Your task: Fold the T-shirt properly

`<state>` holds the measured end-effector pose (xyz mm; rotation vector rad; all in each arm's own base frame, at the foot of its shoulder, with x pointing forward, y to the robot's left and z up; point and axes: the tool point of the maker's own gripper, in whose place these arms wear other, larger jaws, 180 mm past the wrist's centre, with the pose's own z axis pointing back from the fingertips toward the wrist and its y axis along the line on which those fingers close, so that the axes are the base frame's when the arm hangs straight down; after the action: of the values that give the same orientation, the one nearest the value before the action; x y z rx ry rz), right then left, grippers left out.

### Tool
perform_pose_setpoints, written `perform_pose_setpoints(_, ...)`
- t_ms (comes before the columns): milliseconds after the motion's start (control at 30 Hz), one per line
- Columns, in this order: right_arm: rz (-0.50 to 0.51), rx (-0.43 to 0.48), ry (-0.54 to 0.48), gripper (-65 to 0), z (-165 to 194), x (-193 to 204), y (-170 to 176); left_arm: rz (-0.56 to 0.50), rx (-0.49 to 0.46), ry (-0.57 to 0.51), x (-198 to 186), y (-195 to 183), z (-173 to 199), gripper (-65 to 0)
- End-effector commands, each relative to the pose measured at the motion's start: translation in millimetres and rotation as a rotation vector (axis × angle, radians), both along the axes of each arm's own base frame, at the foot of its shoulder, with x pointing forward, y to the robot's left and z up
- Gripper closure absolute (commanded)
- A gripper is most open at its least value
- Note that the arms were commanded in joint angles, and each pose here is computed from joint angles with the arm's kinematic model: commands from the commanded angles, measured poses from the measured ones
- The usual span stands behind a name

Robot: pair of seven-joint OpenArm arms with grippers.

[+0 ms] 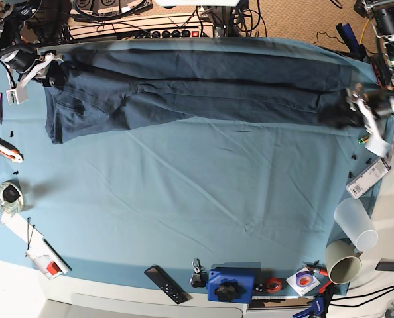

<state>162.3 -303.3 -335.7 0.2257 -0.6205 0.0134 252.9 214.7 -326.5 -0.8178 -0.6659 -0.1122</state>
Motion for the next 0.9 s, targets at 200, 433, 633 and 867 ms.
perform_pose_setpoints(200,0.01,-0.018,-0.041,-17.5,12,7,-4,0.148,0.194,-0.118,1,61,37,-32.4)
perform_pose_setpoints(433,0.009,-0.018,-0.041,-17.5,12,7,-4,0.153,0.214,0.054,-45,55,-11,-32.4)
perform_pose_setpoints(633,0.01,-0.018,-0.041,-17.5,12,7,-4,0.15,0.208,0.091,-52,45,-25,-32.5)
perform_pose_setpoints(867,0.009,-0.021,-0.039,-17.5,11,6,-4,0.129,0.196,0.1,-52,36,-28,-32.7)
